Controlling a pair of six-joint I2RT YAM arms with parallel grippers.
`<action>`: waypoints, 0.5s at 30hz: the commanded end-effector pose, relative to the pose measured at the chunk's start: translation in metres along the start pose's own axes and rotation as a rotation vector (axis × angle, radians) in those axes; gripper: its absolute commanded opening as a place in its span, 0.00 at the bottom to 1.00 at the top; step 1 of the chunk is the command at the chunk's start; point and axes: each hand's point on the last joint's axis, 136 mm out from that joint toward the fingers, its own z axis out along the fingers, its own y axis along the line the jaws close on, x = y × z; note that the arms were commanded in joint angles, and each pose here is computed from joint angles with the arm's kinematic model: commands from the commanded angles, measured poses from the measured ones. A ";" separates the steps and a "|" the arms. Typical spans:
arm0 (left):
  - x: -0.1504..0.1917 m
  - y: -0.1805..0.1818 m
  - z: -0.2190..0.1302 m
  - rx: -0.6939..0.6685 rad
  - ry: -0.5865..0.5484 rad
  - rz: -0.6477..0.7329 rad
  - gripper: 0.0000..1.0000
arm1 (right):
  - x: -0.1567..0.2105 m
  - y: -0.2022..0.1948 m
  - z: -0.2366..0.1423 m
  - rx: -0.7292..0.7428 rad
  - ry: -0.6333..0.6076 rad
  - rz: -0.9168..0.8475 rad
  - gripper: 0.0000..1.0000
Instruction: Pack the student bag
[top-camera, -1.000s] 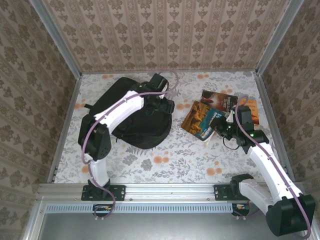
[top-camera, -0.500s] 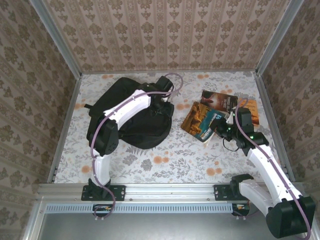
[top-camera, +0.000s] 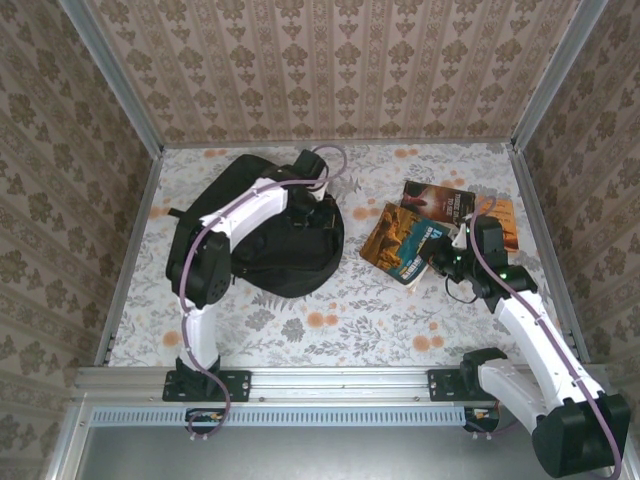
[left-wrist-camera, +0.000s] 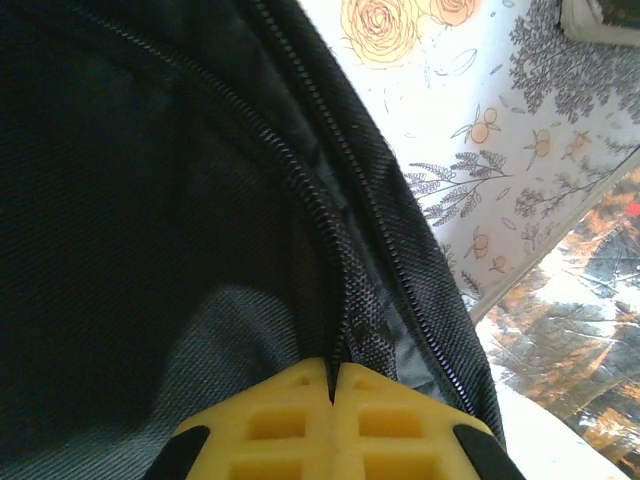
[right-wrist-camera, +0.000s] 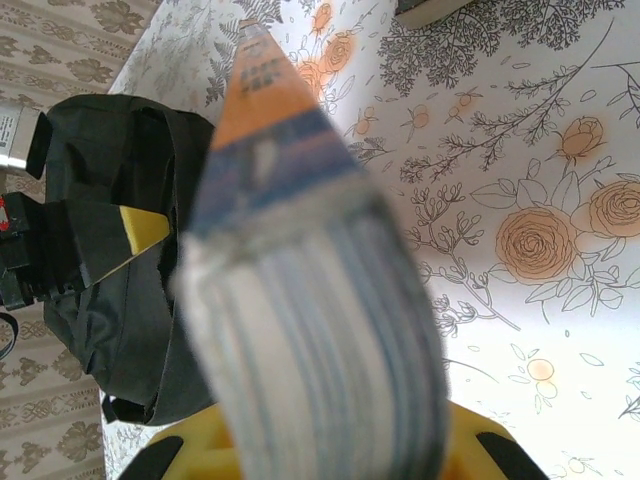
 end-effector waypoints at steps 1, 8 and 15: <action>-0.017 -0.012 -0.038 0.098 -0.085 -0.032 0.00 | -0.016 0.032 -0.018 -0.099 -0.063 -0.044 0.00; -0.028 -0.013 -0.081 0.144 -0.149 -0.044 0.00 | -0.024 0.066 -0.036 -0.166 -0.080 -0.101 0.00; -0.031 -0.015 -0.099 0.166 -0.174 -0.050 0.00 | -0.024 0.104 -0.039 -0.294 -0.036 -0.055 0.00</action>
